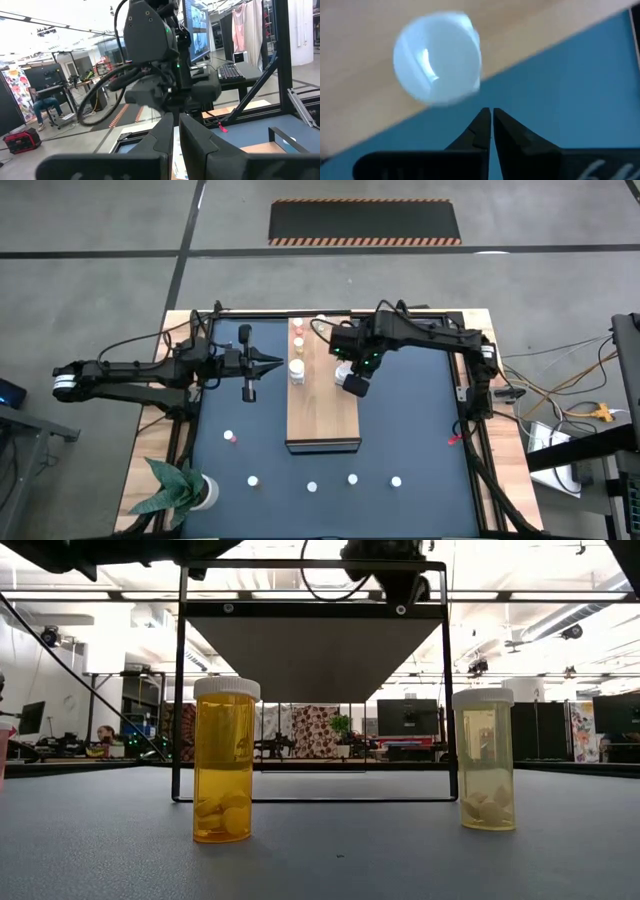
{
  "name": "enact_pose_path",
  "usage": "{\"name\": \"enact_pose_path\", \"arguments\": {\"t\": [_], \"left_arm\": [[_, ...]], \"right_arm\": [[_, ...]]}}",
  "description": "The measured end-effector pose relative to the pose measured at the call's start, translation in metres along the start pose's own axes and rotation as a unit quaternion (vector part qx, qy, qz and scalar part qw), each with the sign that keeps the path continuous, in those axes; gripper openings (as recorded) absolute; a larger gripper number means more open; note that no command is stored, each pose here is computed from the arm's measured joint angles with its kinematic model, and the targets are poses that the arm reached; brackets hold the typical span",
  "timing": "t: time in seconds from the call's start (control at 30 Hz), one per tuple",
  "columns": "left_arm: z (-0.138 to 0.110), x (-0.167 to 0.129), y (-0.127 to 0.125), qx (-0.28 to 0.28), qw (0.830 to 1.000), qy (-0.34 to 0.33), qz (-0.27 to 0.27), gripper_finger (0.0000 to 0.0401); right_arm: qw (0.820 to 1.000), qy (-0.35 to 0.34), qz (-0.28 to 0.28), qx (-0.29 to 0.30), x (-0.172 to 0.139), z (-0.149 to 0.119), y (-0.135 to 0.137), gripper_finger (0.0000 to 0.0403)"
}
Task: Pick and place medicine bottles onto shelf by color
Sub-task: Put the white medicine bottle on the shelf aligned with the white pill bottle
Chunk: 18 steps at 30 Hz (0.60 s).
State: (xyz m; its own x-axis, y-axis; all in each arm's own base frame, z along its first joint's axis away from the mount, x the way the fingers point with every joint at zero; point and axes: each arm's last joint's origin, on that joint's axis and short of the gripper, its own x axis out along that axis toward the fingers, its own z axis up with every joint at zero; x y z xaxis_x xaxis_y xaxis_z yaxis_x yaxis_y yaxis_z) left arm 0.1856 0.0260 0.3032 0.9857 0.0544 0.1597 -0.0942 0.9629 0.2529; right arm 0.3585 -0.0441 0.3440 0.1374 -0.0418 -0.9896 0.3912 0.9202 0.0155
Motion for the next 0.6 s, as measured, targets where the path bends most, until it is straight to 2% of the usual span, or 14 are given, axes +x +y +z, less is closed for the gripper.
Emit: {"name": "enact_pose_path", "arguments": {"t": [0.27,0.4,0.6], "left_arm": [[0.0,0.0,0.0,0.0,1.0,0.0,0.0,0.0012],[0.0,0.0,0.0,0.0,1.0,0.0,0.0,0.0012],[0.0,0.0,0.0,0.0,1.0,0.0,0.0,0.0012]], "right_arm": [[0.995,-0.059,0.074,-0.027,-0.001,0.01,0.019,0.0013],[0.991,-0.094,0.084,-0.044,-0.002,0.016,0.023,0.0013],[0.99,-0.094,0.08,-0.072,-0.006,0.015,0.021,0.0013]]}}
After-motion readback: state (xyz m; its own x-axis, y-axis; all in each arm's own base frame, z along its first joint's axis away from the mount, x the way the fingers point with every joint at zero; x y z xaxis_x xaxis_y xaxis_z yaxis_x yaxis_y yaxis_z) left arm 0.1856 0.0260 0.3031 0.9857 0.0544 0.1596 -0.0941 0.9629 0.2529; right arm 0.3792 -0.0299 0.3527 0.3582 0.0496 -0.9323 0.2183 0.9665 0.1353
